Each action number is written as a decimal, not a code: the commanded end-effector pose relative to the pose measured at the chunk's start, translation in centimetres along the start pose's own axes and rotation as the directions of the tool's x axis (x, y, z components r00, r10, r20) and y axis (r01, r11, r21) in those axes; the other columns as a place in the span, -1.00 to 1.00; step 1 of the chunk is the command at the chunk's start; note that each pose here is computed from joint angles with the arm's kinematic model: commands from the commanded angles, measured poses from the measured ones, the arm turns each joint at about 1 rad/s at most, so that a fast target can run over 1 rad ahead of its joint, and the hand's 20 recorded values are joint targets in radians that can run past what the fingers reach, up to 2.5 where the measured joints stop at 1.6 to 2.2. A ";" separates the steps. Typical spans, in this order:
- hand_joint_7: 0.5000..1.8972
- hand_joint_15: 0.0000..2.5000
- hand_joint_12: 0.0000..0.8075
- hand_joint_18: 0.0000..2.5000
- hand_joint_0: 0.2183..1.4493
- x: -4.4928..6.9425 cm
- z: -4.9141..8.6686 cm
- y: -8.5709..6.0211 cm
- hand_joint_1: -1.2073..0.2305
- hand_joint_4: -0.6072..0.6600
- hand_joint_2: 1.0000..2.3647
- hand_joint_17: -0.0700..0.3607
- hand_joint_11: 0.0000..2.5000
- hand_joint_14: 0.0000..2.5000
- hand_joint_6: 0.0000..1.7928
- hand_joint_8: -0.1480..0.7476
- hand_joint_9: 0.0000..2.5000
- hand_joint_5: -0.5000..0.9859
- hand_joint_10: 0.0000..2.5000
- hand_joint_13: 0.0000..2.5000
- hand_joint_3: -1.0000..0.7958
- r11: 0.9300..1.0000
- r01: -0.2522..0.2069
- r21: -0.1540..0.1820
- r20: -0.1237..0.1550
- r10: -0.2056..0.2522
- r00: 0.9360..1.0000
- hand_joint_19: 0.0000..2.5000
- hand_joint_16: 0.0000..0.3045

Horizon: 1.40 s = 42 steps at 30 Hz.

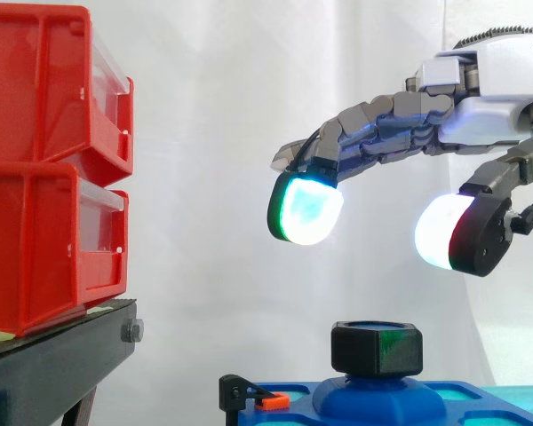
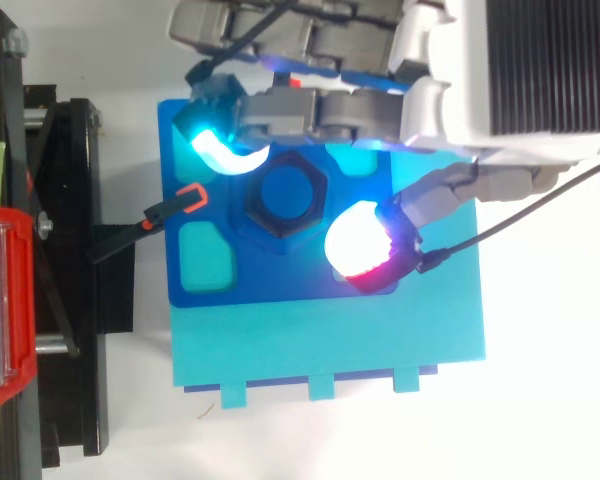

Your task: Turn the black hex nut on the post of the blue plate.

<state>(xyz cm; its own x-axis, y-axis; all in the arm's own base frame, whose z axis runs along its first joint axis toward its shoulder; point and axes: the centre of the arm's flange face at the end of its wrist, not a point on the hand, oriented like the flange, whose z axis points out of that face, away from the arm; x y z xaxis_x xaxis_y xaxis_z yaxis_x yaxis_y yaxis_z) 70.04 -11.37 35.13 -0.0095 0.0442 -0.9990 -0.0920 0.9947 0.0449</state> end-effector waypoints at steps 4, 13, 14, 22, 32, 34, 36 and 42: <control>-0.51 -1.00 -0.20 -0.87 -0.63 0.4 0.2 0.9 -0.26 0.23 -1.00 -0.19 -0.93 -1.00 -0.44 -0.30 -0.89 -0.68 -1.00 -0.93 -0.44 1.000 -0.003 -0.013 -0.015 0.002 1.000 -0.83 -0.69; -0.51 -1.00 -0.24 -0.88 -0.56 1.2 -0.1 0.9 -0.30 0.21 -1.00 -0.22 -0.93 -1.00 -0.44 -0.33 -0.89 -0.68 -1.00 -0.93 -0.44 1.000 -0.015 -0.015 -0.032 0.014 0.999 -0.84 -0.72; -0.51 -1.00 -0.24 -0.88 -0.55 1.5 -0.3 0.9 -0.30 0.21 -1.00 -0.23 -0.94 -1.00 -0.44 -0.33 -0.89 -0.68 -1.00 -0.93 -0.44 1.000 -0.018 -0.013 -0.038 0.018 0.999 -0.84 -0.72; -0.52 -1.00 -0.29 -0.89 -0.44 2.7 -0.2 0.8 -0.32 0.18 -1.00 -0.27 -0.93 -1.00 -0.44 -0.37 -0.89 -0.68 -1.00 -0.93 -0.44 0.999 -0.044 -0.015 0.001 0.044 0.999 -0.84 -0.74; -0.51 -1.00 -0.29 -0.89 -0.43 2.7 -0.1 0.8 -0.34 0.18 -1.00 -0.27 -0.94 -1.00 -0.44 -0.38 -0.89 -0.68 -1.00 -0.93 -0.44 0.999 -0.044 -0.016 0.010 0.044 0.999 -0.83 -0.74; -0.51 -1.00 -0.29 -0.89 -0.42 2.7 -0.1 0.8 -0.34 0.18 -1.00 -0.27 -0.93 -1.00 -0.44 -0.38 -0.89 -0.68 -1.00 -0.93 -0.44 0.999 -0.043 -0.016 0.012 0.044 0.999 -0.83 -0.74; -0.51 -1.00 -0.30 -0.89 -0.42 3.6 0.2 0.8 -0.34 0.18 -1.00 -0.27 -0.93 -1.00 -0.44 -0.38 -0.89 -0.68 -1.00 -0.93 -0.44 0.999 -0.044 -0.015 -0.001 0.044 0.999 -0.83 -0.74; -0.51 -1.00 -0.30 -0.88 -0.43 5.9 1.1 0.8 -0.33 0.18 -1.00 -0.27 -0.94 -1.00 -0.44 -0.38 -0.89 -0.68 -1.00 -0.93 -0.44 0.997 -0.074 -0.020 -0.009 0.074 0.997 -0.83 -0.74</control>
<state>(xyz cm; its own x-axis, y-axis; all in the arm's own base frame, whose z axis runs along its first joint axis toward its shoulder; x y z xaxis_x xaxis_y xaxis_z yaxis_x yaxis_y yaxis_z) 70.59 -10.30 30.17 -0.0250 0.1010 -0.9946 -0.1095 0.9886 0.1032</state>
